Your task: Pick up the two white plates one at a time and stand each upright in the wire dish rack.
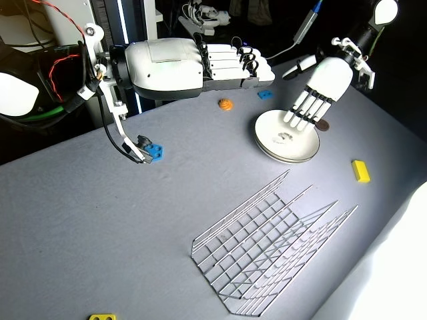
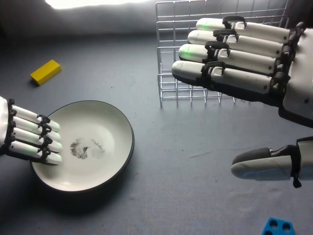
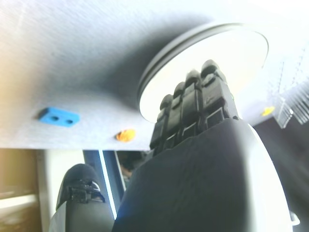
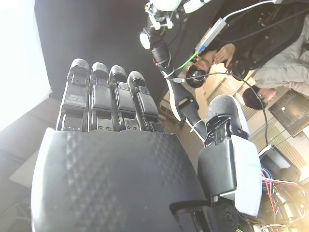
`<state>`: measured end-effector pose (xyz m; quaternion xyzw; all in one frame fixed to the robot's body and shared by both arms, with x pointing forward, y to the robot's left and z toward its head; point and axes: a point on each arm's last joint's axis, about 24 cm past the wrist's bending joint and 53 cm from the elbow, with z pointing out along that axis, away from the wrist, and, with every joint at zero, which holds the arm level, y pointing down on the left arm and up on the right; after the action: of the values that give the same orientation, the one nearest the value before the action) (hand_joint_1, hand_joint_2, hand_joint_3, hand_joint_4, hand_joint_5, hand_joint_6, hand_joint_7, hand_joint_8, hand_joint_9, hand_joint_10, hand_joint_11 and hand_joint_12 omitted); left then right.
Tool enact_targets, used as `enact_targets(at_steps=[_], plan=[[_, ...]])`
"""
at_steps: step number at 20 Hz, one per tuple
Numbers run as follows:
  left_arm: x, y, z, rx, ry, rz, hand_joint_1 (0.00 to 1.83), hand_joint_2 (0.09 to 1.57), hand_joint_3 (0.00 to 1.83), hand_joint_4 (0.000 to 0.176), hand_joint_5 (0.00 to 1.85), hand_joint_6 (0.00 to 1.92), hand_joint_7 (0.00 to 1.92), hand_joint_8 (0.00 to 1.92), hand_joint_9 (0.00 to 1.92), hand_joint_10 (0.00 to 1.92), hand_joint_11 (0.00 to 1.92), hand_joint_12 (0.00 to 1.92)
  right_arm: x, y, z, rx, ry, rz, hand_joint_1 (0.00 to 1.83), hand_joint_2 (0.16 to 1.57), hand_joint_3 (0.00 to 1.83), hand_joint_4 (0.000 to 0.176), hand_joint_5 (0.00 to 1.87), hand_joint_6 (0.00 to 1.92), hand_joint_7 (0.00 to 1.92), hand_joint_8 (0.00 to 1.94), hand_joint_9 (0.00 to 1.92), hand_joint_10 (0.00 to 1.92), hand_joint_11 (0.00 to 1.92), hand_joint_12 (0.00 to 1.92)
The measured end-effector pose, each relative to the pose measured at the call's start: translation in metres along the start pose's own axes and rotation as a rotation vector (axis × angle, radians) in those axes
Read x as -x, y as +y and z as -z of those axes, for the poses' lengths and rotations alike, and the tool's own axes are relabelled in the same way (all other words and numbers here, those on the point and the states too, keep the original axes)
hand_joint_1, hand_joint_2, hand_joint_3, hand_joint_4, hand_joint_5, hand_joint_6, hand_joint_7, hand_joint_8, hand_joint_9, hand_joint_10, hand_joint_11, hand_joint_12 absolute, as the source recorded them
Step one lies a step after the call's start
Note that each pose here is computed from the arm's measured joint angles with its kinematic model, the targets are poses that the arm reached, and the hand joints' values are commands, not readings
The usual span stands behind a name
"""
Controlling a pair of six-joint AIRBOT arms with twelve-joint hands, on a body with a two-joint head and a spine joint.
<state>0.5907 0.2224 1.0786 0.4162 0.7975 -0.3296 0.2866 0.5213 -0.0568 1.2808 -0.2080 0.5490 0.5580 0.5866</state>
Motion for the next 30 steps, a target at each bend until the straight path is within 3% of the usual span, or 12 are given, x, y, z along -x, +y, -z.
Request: enact_targets(at_steps=[9, 15, 24, 30], plan=[[-0.011, 0.006, 0.001, 0.01, 0.027, -0.025, 0.0, 1.0, 0.01, 0.0, 0.0, 0.0, 0.0, 0.0, 0.0, 0.0, 0.0, 0.0, -0.003, 0.001, 0.001, 0.006, 0.01, 0.039, 0.0, 1.2, 0.01, 0.0, 0.0, 0.0, 0.0, 0.0, 0.0, 0.0, 0.0, 0.0], [-0.013, 0.01, 0.0, 0.019, 0.03, -0.025, 0.0, 0.99, 0.0, 0.0, 0.0, 0.0, 0.0, 0.0, 0.0, 0.0, 0.0, 0.0, -0.005, 0.002, -0.001, 0.009, 0.011, 0.112, 0.0, 1.19, 0.0, 0.0, 0.0, 0.0, 0.0, 0.0, 0.0, 0.0, 0.0, 0.0], [-0.016, 0.016, -0.004, 0.033, 0.031, -0.012, 0.0, 0.99, 0.0, 0.0, 0.0, 0.0, 0.0, 0.0, 0.0, 0.0, 0.0, 0.0, -0.018, 0.002, -0.004, 0.011, 0.033, 0.319, 0.0, 1.19, 0.0, 0.0, 0.0, 0.0, 0.0, 0.0, 0.0, 0.0, 0.0, 0.0], [-0.013, 0.008, -0.014, 0.016, 0.023, -0.007, 0.0, 1.0, 0.0, 0.0, 0.0, 0.0, 0.0, 0.0, 0.0, 0.0, 0.0, 0.0, -0.031, -0.001, -0.004, 0.007, 0.064, 0.429, 0.0, 1.2, 0.0, 0.0, 0.0, 0.0, 0.0, 0.0, 0.0, 0.0, 0.0, 0.0]])
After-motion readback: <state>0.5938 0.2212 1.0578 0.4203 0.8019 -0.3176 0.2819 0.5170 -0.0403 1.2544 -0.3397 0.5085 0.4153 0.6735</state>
